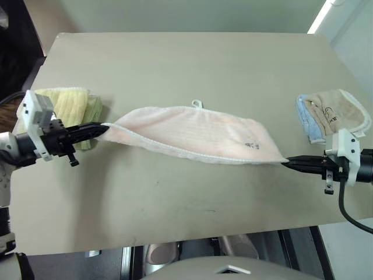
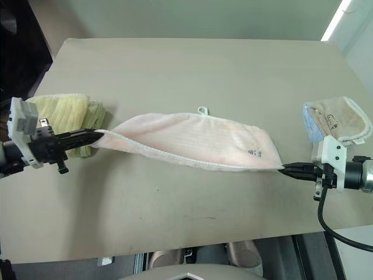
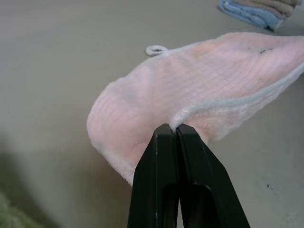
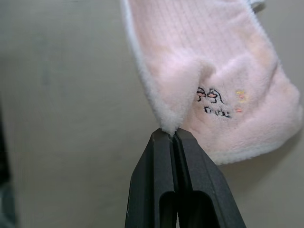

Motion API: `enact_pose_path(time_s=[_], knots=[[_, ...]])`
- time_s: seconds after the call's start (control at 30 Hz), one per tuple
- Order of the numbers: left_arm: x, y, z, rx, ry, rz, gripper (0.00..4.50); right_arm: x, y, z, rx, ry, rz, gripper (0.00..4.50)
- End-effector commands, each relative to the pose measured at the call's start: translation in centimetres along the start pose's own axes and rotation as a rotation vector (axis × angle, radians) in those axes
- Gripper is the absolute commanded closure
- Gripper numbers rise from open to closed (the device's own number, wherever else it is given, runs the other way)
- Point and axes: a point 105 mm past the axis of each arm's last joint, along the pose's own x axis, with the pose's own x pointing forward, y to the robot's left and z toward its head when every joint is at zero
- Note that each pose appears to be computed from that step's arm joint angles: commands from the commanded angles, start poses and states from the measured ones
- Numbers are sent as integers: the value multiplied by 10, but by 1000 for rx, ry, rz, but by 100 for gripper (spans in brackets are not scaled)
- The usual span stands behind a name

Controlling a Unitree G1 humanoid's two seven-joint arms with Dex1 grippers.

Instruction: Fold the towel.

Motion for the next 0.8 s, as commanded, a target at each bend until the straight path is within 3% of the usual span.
enact_pose_path(time_s=[0.03, 0.2, 0.43, 0.8], knots=[[-6, 2, 16, 59, -10, 22, 450, -7, -1, 6, -20, 10, 10, 449], [-13, 12, 13, 81, 38, 58, 450, -18, 1, -7, -5, 81, 16, 449], [-10, 13, 16, 87, 37, 46, 450, -42, -19, 3, -21, 70, -94, 449], [10, 21, -8, 78, 107, 46, 450, -23, -39, 3, -82, 54, -124, 449]])
